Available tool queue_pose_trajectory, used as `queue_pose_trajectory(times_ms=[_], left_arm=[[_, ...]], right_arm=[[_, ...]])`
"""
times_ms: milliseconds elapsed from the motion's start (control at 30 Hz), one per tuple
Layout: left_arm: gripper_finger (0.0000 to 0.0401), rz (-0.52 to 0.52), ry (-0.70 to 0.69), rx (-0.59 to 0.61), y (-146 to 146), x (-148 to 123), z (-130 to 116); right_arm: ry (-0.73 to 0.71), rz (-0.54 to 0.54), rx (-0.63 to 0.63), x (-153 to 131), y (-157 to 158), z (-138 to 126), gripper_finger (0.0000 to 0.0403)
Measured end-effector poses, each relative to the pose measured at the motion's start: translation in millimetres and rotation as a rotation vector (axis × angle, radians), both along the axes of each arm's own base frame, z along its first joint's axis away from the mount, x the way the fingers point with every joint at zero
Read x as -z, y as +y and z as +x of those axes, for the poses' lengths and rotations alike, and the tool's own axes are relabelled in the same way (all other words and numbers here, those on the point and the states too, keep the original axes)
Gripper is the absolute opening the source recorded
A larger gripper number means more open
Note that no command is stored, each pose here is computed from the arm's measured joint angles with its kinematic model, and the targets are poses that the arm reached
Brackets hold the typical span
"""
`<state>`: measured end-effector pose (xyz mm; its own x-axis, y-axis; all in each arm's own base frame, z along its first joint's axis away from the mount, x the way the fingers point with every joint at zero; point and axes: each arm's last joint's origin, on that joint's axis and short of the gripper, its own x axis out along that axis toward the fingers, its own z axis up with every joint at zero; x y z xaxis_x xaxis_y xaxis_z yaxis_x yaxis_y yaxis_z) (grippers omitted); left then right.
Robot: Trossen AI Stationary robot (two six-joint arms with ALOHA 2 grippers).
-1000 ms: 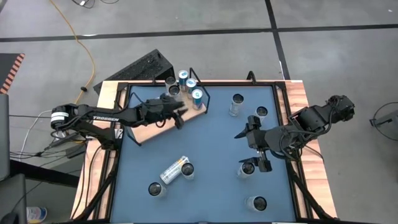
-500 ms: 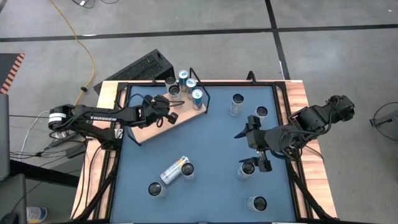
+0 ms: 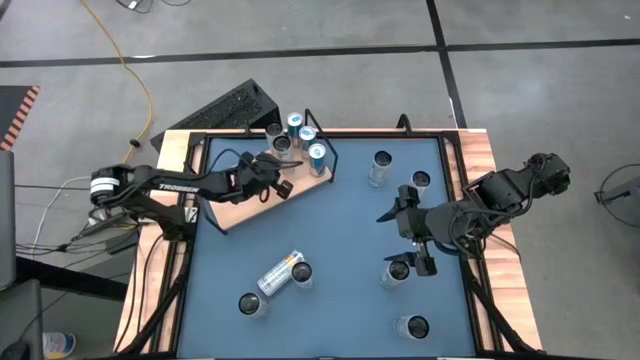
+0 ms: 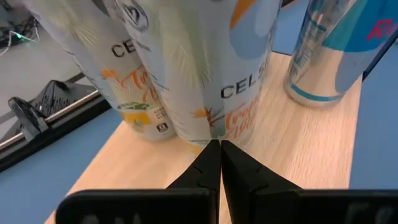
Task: Place canned beverage on shelf
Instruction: Put the white and yellow soda can on the shelf aligned with the other white and yellow soda cans
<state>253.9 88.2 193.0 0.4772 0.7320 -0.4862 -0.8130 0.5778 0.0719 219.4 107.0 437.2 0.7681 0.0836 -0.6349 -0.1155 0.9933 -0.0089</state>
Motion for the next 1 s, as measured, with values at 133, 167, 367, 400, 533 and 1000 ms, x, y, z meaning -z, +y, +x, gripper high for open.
queue_pose_trajectory(times_ms=[133, 167, 367, 400, 533, 1000], left_arm=[[0.0000, -0.025, 0.004, 0.008, -3, 3, 0], [0.0000, -0.040, 0.001, 0.020, -5, 2, 0], [0.0000, -0.106, 0.003, 0.172, -29, -29, -11], [0.0001, -0.115, -0.002, 0.207, -33, -37, -14], [0.0026, -0.193, -0.092, 0.382, -53, -65, -26], [0.0243, -0.458, -0.258, 0.996, -161, -119, -22]], right_arm=[[0.000, 0.002, 0.001, 0, 0, 0, 0.0383], [0.000, 0.002, 0.001, 0, 0, 0, 0.0383], [0.000, 0.002, 0.000, 0, 0, 0, 0.0383], [0.000, 0.002, 0.000, 0, 0, 0, 0.0383], [-0.001, 0.002, 0.000, 0, 0, 0, 0.0383], [0.000, 0.001, 0.007, 0, -1, 1, 0.0383]])
